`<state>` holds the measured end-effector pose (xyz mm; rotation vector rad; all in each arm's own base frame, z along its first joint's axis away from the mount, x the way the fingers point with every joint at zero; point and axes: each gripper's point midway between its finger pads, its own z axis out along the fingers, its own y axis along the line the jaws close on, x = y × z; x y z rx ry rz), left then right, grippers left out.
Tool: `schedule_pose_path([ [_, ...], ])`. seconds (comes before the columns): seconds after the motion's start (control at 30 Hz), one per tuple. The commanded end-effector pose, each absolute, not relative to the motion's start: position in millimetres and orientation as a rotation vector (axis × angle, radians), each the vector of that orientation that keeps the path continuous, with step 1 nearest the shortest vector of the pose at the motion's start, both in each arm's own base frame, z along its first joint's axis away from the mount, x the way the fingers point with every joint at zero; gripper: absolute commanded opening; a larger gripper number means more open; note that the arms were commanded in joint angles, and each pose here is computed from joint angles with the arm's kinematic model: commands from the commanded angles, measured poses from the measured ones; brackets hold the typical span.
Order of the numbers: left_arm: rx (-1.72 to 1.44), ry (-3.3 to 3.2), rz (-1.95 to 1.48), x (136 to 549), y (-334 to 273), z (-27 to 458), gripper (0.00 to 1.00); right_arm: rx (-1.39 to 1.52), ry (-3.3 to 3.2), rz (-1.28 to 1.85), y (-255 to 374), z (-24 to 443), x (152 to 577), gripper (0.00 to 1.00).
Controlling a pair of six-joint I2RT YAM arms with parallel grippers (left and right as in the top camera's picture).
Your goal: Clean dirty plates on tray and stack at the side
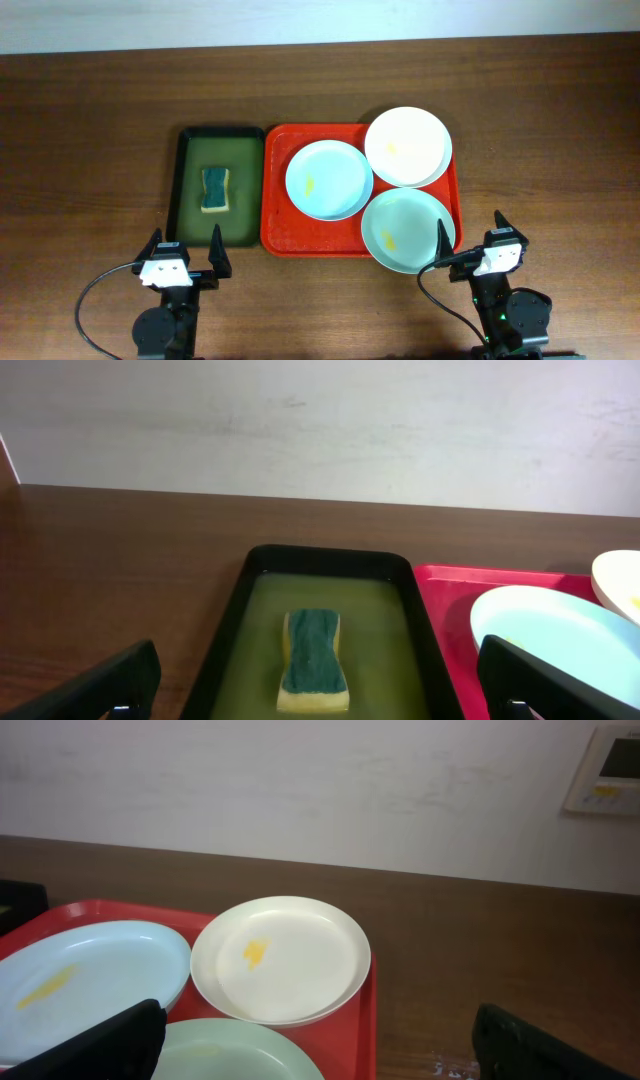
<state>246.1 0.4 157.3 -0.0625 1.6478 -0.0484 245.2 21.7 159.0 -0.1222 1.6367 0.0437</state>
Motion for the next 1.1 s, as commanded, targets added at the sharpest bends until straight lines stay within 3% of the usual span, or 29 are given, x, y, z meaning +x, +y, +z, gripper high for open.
schedule_pose_path([
  [0.0,-0.037,1.651,-0.055,245.9,-3.1,156.1,1.00,-0.118,1.642,0.040,21.1,156.4,245.2,0.99],
  [1.07,-0.053,1.616,-0.185,245.8,-15.7,165.5,0.98,-0.118,1.642,0.040,21.1,156.4,245.2,0.99],
])
